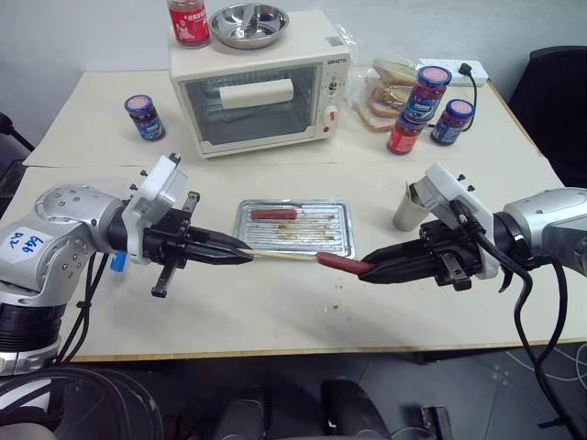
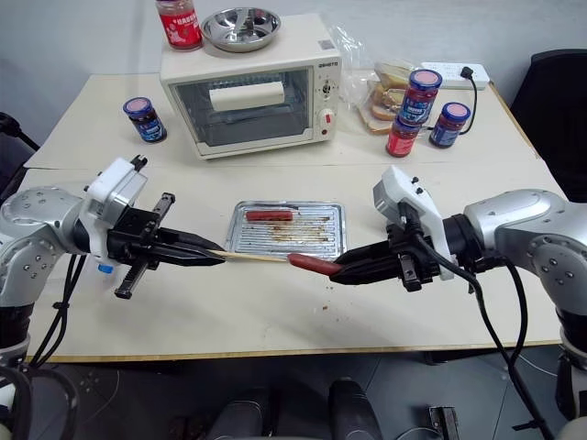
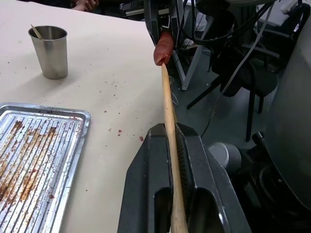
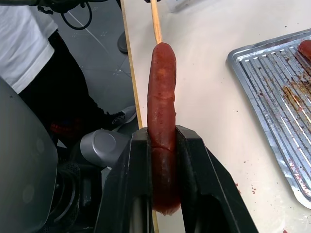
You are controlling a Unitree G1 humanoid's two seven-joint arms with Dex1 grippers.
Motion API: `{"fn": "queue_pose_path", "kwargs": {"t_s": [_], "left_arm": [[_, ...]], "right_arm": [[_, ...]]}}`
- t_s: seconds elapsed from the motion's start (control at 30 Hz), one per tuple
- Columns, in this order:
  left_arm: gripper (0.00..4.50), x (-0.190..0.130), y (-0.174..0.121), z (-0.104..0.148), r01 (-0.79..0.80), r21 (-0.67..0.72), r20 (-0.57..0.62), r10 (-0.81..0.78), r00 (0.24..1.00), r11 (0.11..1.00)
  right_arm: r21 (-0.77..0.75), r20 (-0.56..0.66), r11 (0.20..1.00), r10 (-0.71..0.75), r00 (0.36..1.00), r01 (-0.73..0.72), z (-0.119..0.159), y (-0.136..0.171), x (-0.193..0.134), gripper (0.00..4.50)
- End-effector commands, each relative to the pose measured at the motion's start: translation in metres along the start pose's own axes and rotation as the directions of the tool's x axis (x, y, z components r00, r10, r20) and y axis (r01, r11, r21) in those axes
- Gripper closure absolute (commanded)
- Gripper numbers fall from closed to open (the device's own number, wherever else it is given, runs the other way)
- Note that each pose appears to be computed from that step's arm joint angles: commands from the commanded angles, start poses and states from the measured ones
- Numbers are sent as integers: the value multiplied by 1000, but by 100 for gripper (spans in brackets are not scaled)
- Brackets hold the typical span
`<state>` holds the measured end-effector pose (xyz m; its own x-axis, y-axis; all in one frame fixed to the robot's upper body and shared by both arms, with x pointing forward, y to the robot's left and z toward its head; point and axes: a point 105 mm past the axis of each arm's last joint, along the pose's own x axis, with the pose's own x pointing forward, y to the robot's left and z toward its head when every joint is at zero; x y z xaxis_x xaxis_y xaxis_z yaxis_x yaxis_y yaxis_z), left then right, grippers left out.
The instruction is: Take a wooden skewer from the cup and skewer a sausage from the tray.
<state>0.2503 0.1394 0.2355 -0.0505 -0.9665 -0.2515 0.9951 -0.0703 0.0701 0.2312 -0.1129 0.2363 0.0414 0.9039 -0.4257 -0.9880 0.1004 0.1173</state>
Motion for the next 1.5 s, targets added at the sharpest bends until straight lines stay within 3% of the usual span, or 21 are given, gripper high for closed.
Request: {"fn": "queue_pose_path", "kwargs": {"t_s": [0.03, 0.87, 1.5], "left_arm": [[450, 0, -1, 7, 7, 45, -8, -6, 1000, 999], [450, -2, 2, 9, -4, 52, -12, 5, 1000, 999], [450, 0, 6, 5, -6, 53, -10, 7, 1000, 999]], "right_arm": [[-62, 5, 998, -1, 1000, 1, 7, 6, -2, 410], [-44, -7, 999, -23, 1000, 22, -2, 0, -1, 410], [-80, 0, 997, 18, 1000, -18, 9, 11, 1, 410]]}}
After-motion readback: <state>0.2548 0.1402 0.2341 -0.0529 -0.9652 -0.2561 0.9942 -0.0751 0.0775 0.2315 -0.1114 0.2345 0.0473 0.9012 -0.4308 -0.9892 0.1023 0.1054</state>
